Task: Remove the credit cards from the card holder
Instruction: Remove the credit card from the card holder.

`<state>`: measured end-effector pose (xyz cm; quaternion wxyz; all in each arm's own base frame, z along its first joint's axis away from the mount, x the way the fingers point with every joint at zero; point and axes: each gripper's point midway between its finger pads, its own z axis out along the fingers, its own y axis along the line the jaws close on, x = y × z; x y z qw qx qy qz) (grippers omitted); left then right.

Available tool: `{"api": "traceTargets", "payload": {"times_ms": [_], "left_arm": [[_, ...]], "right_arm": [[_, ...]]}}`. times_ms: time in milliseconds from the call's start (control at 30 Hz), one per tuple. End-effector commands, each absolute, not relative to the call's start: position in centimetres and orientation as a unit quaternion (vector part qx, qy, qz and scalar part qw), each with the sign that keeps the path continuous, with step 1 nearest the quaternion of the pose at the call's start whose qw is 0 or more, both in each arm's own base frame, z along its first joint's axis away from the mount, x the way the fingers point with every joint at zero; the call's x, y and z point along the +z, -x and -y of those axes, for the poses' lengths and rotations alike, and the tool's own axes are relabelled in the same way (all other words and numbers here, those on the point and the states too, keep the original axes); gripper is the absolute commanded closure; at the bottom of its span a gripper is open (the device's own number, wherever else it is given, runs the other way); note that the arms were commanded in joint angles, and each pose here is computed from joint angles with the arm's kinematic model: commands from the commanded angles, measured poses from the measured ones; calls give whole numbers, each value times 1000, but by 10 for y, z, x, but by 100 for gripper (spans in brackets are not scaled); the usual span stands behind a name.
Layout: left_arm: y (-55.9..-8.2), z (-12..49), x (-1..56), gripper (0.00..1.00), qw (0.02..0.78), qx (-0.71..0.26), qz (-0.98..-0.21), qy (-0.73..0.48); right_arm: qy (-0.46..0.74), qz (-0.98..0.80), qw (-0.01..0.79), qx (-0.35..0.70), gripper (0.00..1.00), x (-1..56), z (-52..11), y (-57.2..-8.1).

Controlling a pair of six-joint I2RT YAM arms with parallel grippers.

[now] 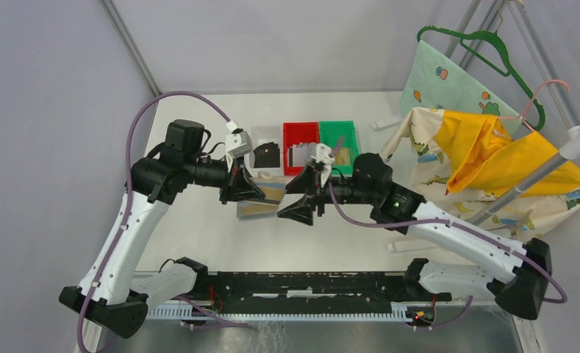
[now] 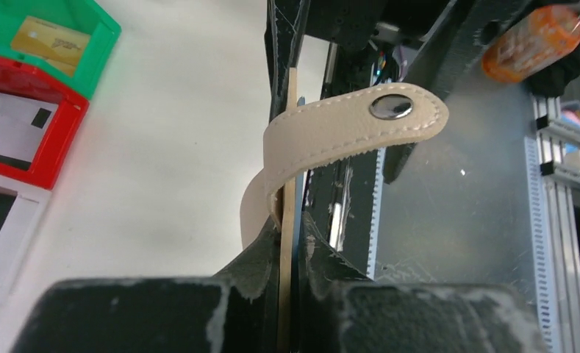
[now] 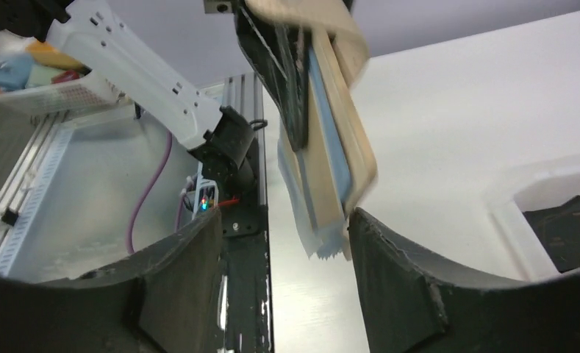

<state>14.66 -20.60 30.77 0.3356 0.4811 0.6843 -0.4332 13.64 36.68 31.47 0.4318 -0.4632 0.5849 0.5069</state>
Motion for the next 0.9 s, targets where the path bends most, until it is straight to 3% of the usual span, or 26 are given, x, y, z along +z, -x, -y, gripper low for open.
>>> {"api": "traceTargets", "payload": {"times_ms": [0, 167, 433, 500, 633, 700, 767, 867], "left_arm": [[-146, 222, 363, 98, 385, -495, -649, -431], [-135, 227, 387, 98, 377, -542, -634, -402], [-122, 228, 398, 98, 351, -577, -625, -390], [-121, 228, 398, 98, 352, -578, -625, -390], [-121, 228, 401, 98, 354, -578, -625, -388], [-122, 228, 401, 89, 356, -576, -627, -384], [-123, 228, 400, 64, 353, -577, -631, -380], [-122, 228, 395, 57, 342, -578, -633, -385]], "right_arm": [[338, -476, 565, 583, 29, 385, -338, -144], [305, -434, 553, 642, 27, 393, -331, -131], [294, -367, 513, 718, 39, 417, -331, -110], [303, -353, 490, 737, 54, 421, -332, -103], [318, -372, 455, 744, 96, 416, -343, -102], [322, -385, 454, 736, 100, 414, -345, -104], [329, -398, 460, 722, 100, 413, -347, -108], [349, -419, 470, 694, 100, 413, -353, -114]]}}
